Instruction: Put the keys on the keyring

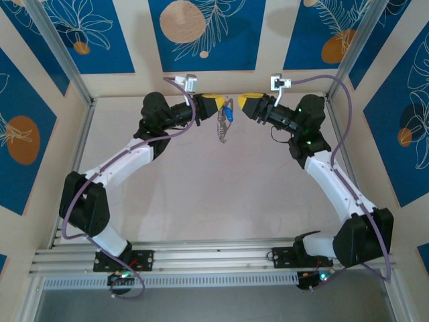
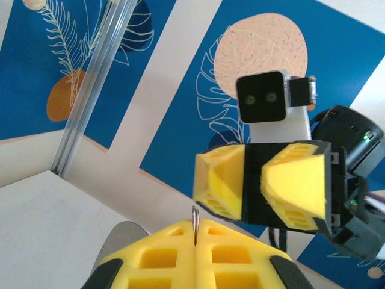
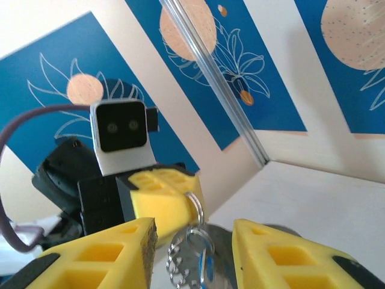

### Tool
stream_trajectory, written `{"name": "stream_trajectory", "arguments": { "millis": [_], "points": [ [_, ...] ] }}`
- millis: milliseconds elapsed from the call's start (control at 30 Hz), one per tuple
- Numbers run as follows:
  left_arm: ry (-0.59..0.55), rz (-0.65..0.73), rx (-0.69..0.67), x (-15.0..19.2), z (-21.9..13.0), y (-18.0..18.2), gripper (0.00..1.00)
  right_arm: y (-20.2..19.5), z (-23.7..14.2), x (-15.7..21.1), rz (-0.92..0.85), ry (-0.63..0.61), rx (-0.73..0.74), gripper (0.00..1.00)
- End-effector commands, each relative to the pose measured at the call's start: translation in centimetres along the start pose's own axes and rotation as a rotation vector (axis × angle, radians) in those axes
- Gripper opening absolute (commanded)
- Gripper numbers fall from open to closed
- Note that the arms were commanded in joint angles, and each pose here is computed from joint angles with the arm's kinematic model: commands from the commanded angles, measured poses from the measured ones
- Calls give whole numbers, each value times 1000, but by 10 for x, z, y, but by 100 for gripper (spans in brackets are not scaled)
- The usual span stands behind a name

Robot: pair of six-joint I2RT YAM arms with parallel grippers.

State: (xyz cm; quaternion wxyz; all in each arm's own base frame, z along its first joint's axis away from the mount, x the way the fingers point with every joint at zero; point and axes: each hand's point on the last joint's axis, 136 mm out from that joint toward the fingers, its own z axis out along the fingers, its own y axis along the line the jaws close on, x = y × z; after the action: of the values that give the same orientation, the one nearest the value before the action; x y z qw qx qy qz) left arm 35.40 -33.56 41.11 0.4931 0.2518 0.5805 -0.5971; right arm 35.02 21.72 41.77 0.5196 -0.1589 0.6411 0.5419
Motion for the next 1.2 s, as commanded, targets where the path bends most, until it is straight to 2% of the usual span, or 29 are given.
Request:
{"name": "stream_trajectory", "arguments": {
  "millis": [0, 467, 733, 867, 1167],
  "points": [
    [-105, 57, 68, -30, -4, -30, 0, 17, 8, -20, 21, -46, -88, 40],
    [-109, 40, 84, -29, -1, -30, 0, 24, 33, -13, 48, -11, -156, 43],
    [-110, 45, 86, -30, -2, -31, 0, 26, 38, -6, 58, 19, -177, 40],
    [-110, 45, 87, -30, -2, -32, 0, 27, 38, -5, 61, 27, -182, 31],
    [-104, 47, 96, -30, -1, -35, 0, 32, 37, -3, 50, 43, -206, 1]
  ]
}}
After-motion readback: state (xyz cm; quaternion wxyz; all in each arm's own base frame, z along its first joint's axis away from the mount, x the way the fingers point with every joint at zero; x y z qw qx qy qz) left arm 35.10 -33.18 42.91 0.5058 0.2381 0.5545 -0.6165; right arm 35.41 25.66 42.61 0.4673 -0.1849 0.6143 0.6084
